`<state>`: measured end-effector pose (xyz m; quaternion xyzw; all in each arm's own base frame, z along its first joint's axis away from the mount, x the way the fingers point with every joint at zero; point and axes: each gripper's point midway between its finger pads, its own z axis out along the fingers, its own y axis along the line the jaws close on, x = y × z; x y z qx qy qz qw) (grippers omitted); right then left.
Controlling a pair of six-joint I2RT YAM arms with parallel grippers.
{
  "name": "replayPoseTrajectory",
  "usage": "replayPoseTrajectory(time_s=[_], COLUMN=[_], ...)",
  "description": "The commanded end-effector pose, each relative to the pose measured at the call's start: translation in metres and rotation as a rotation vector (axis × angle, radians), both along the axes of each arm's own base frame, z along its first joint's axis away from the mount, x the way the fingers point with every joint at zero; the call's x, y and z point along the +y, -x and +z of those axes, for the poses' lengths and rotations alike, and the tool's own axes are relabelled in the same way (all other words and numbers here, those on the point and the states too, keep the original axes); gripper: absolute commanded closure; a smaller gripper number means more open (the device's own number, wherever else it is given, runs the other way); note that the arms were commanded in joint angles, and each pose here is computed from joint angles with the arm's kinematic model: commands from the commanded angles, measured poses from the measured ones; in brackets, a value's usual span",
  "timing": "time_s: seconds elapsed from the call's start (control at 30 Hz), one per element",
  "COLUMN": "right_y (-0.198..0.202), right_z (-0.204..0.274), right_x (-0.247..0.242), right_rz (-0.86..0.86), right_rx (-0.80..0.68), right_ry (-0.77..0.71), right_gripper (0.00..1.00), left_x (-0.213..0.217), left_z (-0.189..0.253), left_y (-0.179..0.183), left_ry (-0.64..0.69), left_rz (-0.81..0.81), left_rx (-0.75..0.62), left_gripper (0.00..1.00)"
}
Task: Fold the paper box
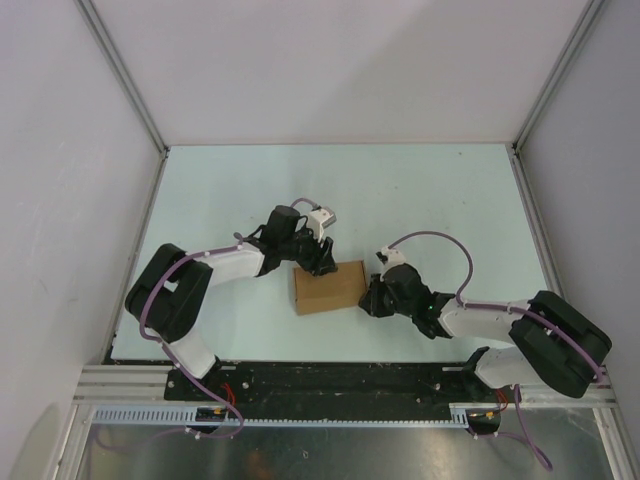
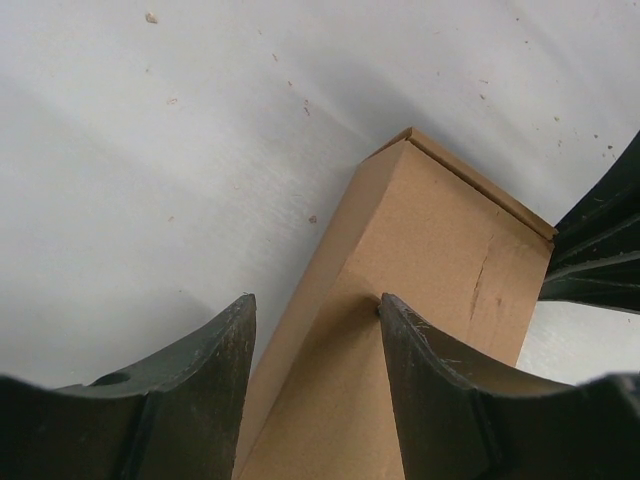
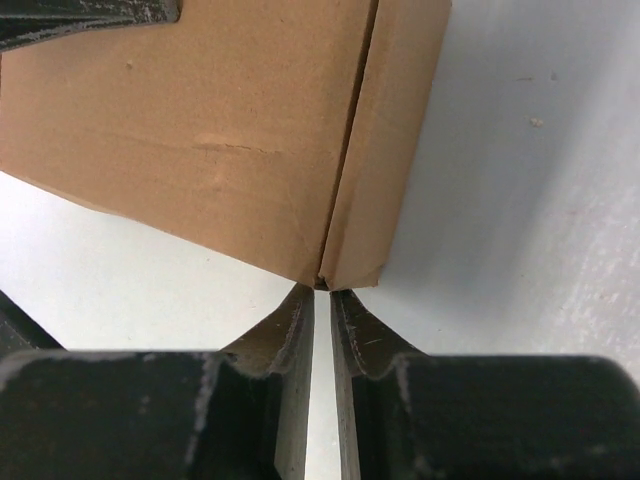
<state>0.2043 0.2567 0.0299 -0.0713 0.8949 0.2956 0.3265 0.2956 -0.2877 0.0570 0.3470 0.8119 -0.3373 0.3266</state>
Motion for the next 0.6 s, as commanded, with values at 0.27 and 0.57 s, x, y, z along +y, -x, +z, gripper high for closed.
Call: replayPoseTrajectory(time_s=[0.27, 0.57], right_y=[-0.028, 0.013], right_z=[0.018, 0.053], right_x=[-0.001, 0.024], right_rz=[-0.017, 0.072], right_rx=[-0.129, -0.123], right_ry=[-0.017, -0.117], right_gripper=[0.83, 0.82], left_x=[0.006, 0.034], left_z=[-0.013, -0.025], left_y=[0.011, 0.015], left_ry=[-0.044, -0.099], left_rz=[-0.026, 0.215], left_rx=[0.036, 0.123], left_gripper=[0.42, 0.4])
